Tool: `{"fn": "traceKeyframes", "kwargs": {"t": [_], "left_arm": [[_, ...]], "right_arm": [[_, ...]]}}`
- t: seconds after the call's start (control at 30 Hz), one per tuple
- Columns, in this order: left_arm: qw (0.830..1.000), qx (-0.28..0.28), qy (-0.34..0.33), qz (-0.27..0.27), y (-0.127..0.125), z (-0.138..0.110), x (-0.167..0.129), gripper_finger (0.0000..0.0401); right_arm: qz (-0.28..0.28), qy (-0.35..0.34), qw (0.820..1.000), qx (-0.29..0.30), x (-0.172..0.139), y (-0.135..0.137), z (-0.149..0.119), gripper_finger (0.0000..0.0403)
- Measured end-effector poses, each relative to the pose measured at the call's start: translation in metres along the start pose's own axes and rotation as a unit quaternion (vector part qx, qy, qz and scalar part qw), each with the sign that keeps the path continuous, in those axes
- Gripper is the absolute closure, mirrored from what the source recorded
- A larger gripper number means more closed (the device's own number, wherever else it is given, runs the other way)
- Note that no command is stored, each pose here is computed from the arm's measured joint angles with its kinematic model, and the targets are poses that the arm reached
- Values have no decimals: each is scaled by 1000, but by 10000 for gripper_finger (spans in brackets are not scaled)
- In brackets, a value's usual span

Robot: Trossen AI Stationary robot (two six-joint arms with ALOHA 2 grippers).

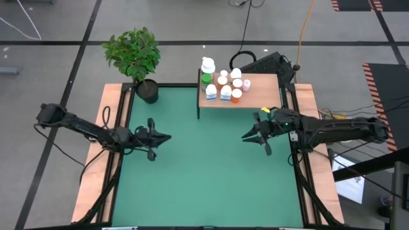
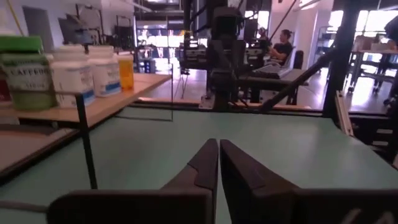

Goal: Pick and place medicine bottles onto shelf by color
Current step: Return to Home Position

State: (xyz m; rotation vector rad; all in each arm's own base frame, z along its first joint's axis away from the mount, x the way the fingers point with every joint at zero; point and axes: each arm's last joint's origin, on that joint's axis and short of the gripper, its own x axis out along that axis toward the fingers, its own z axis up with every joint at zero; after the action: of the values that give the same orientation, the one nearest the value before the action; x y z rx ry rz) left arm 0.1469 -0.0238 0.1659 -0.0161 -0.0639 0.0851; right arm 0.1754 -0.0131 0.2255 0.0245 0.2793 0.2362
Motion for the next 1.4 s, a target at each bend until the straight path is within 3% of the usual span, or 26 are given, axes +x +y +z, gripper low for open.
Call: {"fn": "traceKeyframes", "kwargs": {"t": [0.17,0.33,0.57,0.77,0.87,0.97,1.4], "left_arm": [[1000,24,-8,6,1,4,-3,382],[999,-17,-31,-2,1,10,-7,382],[1000,-2,28,8,-2,1,-13,382],[998,-56,23,-3,-4,4,-18,382],[999,-31,31,-5,-3,3,-20,382],[999,-6,42,3,-1,1,-21,382],[997,2,82,10,2,-7,-22,382]], "right_arm": [[-2,-16,999,-28,-21,8,5,370],[-2,-37,998,-44,-40,15,8,379],[-4,-72,997,-41,-56,21,6,386],[-5,-152,987,-44,-47,19,-29,385],[-2,-181,983,-24,-44,18,-43,385],[-5,-167,986,3,-41,16,-52,385],[-8,-164,986,5,-43,15,-54,385]]}}
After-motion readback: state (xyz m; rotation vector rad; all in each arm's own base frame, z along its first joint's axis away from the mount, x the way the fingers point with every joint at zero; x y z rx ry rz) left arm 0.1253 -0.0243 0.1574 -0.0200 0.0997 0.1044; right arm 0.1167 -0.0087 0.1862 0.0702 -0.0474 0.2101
